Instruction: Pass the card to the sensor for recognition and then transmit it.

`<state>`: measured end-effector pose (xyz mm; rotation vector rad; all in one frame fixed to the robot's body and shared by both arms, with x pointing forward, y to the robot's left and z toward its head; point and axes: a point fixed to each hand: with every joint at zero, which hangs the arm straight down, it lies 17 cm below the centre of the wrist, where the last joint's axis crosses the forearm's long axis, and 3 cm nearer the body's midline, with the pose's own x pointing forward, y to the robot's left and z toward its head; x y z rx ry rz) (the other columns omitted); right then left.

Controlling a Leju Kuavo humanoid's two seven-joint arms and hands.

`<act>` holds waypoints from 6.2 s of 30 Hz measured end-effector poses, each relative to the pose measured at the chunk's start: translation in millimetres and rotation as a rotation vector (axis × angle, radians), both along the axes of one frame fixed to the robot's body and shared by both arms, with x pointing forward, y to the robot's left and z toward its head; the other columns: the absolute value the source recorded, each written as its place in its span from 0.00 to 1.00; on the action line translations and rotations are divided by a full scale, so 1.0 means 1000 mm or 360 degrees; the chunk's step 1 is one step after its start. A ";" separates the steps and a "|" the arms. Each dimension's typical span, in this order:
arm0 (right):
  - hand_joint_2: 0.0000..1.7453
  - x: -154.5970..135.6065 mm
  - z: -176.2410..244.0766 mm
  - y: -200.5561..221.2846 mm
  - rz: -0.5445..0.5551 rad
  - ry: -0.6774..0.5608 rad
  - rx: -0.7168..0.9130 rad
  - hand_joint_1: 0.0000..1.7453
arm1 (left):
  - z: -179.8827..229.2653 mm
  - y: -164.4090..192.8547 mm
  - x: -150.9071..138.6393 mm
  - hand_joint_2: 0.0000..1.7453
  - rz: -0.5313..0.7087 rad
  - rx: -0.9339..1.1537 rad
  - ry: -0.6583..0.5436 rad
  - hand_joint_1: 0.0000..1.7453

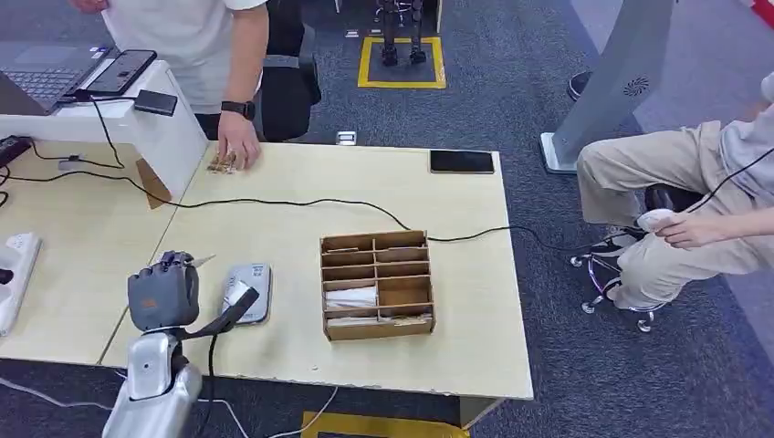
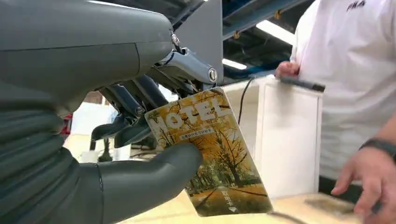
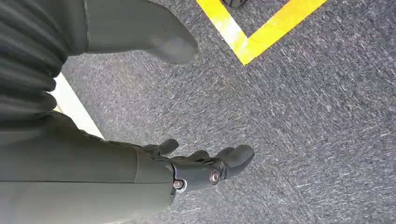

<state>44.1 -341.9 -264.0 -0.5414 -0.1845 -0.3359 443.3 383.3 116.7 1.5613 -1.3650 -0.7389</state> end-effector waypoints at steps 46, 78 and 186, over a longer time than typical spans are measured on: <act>1.00 -0.002 0.000 -0.003 -0.0016 0.0011 0.0002 0.00 | -0.086 -0.027 -0.022 1.00 -0.0091 -0.0173 0.0300 1.00; 1.00 -0.003 0.000 -0.003 0.0002 0.0026 -0.0005 0.00 | -0.049 -0.032 -0.015 1.00 -0.0105 -0.0217 0.0125 1.00; 1.00 -0.005 0.003 0.001 0.0036 0.0064 -0.0039 0.00 | 0.067 -0.109 -0.021 1.00 -0.0612 -0.1146 -0.0595 0.00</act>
